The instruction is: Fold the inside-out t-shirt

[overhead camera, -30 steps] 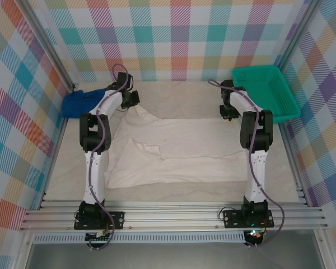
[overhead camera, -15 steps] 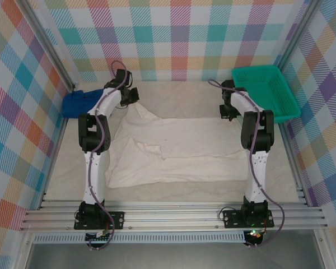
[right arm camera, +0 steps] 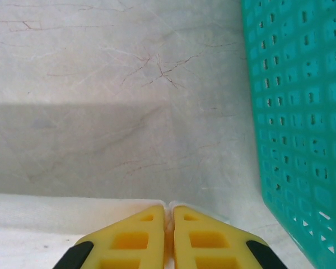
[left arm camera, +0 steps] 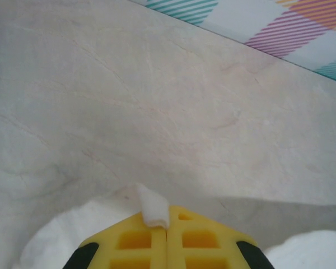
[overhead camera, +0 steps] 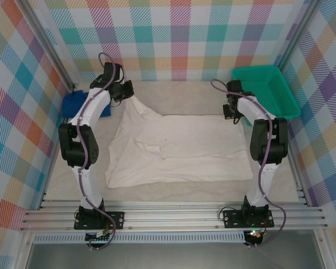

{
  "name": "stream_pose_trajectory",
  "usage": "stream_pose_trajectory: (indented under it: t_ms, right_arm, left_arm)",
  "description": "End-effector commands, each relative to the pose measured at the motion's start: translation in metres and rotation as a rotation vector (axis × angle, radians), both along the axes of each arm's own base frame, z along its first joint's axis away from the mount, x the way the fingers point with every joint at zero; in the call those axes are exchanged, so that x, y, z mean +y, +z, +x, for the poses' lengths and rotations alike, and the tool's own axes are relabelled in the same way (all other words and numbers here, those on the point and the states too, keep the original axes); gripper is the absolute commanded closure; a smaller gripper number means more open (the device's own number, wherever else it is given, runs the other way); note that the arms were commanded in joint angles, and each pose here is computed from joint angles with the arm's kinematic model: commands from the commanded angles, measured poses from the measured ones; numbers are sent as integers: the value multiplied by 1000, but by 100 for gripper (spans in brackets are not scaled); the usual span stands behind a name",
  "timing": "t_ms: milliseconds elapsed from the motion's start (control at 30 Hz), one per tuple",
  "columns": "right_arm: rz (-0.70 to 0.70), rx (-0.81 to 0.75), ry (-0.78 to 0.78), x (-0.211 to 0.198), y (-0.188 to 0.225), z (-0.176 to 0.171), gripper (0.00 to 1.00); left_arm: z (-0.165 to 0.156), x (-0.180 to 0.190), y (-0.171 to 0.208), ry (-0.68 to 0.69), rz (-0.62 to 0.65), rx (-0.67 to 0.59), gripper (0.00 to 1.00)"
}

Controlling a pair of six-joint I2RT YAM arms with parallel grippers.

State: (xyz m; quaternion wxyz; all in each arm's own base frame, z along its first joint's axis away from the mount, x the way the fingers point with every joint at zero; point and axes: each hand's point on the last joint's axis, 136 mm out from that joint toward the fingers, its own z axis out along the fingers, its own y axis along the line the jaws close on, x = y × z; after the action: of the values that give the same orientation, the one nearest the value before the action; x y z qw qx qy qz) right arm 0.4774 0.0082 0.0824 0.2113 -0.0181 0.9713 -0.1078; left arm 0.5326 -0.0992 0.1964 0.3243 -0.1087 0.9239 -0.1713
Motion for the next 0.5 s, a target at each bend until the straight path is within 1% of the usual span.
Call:
stream_pose_trajectory:
  t_ms: [0,67,233,333,467]
  right_arm:
    - [14,-58,15,0,15,-2,90]
    - [25,-63,17,1,16,-8,90]
    - [32,-61,13,-1,16,-26,90]
    - [24,-43,-5,-4,14,-38,90]
    - [-7,-13,-31,-13,12,-51,90]
  left_arm:
    - [-19,1,18,14,-59,-35,100]
    - [-37,0,17,18,-85,-31,100]
    - [-79,9,3,61,-86,9,100]
    - [-105,8,-9,69,-116,44,100]
    - [-136,13,-21,90,-113,82,100]
